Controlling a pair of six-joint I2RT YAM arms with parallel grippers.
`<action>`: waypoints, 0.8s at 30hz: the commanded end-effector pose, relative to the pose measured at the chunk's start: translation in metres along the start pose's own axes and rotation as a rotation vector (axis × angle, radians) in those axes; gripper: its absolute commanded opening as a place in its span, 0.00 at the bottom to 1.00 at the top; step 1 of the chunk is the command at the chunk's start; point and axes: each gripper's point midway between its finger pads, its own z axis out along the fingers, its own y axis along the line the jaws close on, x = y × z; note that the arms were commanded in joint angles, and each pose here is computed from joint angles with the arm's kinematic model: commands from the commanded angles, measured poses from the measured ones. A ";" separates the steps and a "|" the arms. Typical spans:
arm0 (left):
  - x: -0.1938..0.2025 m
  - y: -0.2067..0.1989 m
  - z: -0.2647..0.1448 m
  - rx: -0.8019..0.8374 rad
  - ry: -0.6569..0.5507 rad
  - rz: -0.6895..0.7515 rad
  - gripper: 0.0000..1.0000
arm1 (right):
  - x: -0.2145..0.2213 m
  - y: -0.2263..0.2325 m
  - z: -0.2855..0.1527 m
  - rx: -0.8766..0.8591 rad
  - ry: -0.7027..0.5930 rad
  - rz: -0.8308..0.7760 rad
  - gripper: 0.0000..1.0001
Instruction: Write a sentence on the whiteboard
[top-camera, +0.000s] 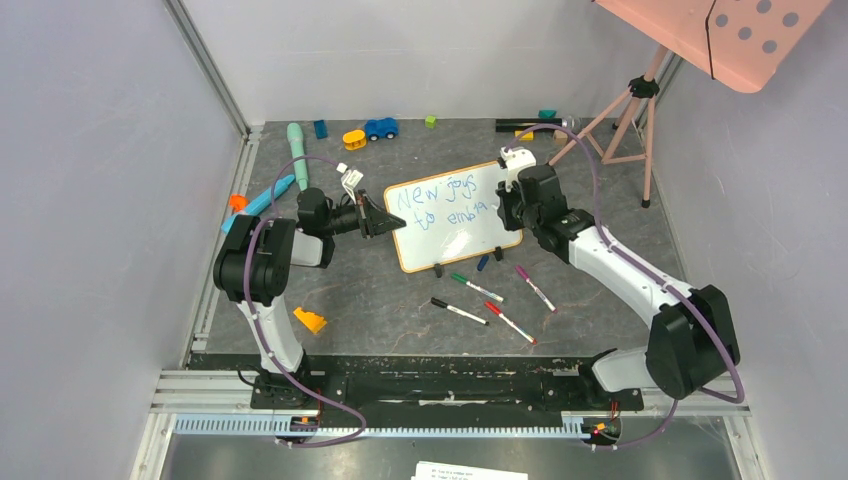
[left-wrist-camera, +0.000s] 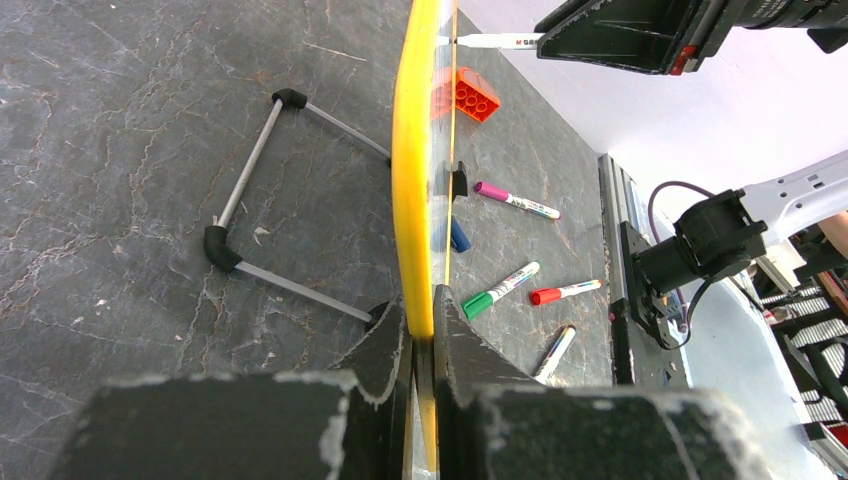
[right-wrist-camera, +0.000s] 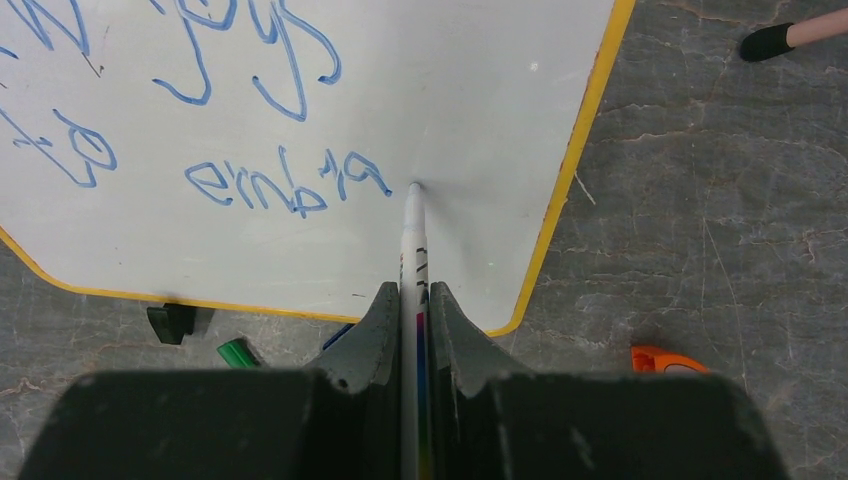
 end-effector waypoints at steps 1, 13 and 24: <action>0.008 0.007 0.000 -0.001 0.008 0.107 0.02 | -0.025 -0.002 0.002 0.014 -0.068 0.006 0.00; 0.007 0.007 0.000 -0.003 0.006 0.112 0.02 | -0.024 -0.007 0.012 0.044 -0.055 -0.001 0.00; 0.007 0.007 0.000 -0.005 0.006 0.115 0.02 | -0.028 0.001 0.020 0.003 -0.058 0.003 0.00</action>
